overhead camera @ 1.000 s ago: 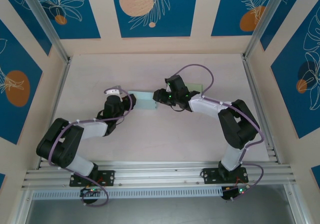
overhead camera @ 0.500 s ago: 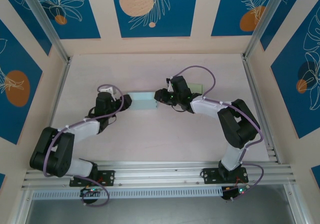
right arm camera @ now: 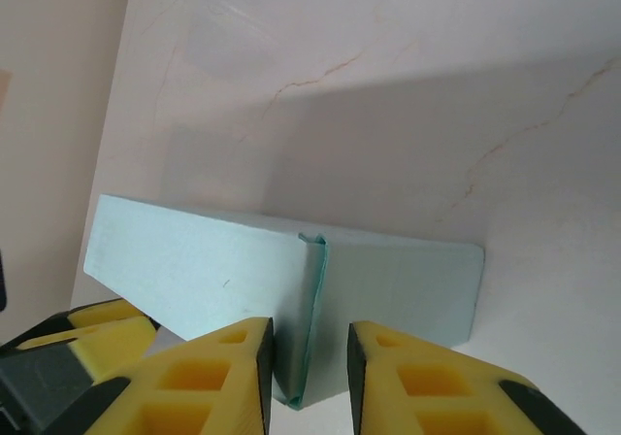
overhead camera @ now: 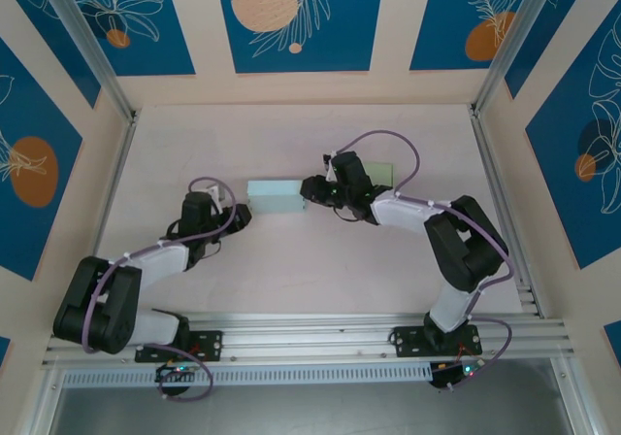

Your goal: Fold the paper box

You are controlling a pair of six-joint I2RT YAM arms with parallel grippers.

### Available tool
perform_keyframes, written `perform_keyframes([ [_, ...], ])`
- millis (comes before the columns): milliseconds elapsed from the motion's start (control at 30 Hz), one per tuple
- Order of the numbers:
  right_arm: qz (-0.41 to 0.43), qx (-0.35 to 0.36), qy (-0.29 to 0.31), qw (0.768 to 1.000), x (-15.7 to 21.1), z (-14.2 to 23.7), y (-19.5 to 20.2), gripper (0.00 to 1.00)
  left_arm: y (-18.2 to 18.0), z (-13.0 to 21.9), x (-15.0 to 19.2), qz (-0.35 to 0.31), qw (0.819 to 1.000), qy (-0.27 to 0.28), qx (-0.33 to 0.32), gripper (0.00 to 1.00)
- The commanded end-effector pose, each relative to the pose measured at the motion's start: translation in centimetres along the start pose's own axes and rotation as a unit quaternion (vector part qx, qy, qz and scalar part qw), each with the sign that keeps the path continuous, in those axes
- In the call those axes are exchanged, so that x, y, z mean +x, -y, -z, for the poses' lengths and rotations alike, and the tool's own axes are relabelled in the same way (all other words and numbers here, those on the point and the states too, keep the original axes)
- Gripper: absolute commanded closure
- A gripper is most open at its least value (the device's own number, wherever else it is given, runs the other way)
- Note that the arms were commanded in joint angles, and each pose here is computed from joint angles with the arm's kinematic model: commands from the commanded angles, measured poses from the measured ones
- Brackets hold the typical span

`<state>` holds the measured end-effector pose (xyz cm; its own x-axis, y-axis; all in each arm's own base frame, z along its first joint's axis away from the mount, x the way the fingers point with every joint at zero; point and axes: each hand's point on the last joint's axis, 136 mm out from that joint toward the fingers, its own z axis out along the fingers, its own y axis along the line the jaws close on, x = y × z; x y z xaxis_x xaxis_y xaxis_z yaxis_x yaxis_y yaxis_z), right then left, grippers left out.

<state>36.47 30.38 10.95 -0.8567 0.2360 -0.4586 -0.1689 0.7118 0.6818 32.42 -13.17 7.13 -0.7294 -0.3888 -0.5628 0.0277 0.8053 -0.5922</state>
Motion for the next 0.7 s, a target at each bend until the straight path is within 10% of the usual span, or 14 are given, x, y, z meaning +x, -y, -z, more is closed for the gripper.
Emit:
perform_keyframes([
  [0, -0.008, 0.101, -0.066, 0.993, 5.7, 0.6, 5.6, 0.72, 0.1, 1.2, 0.4, 0.007, 1.000, 0.005, 0.008, 0.53],
  [400, 0.043, 0.093, -0.037, 0.994, 6.9, 4.3, 2.1, 0.67, 0.2, 6.1, -0.3, 0.008, 0.998, 0.062, -0.010, 0.48],
  [667, 0.078, 0.126, -0.030, 0.989, 5.2, 4.9, 1.2, 0.59, 2.0, 3.5, 0.7, 0.033, 0.999, 0.004, 0.041, 0.39],
])
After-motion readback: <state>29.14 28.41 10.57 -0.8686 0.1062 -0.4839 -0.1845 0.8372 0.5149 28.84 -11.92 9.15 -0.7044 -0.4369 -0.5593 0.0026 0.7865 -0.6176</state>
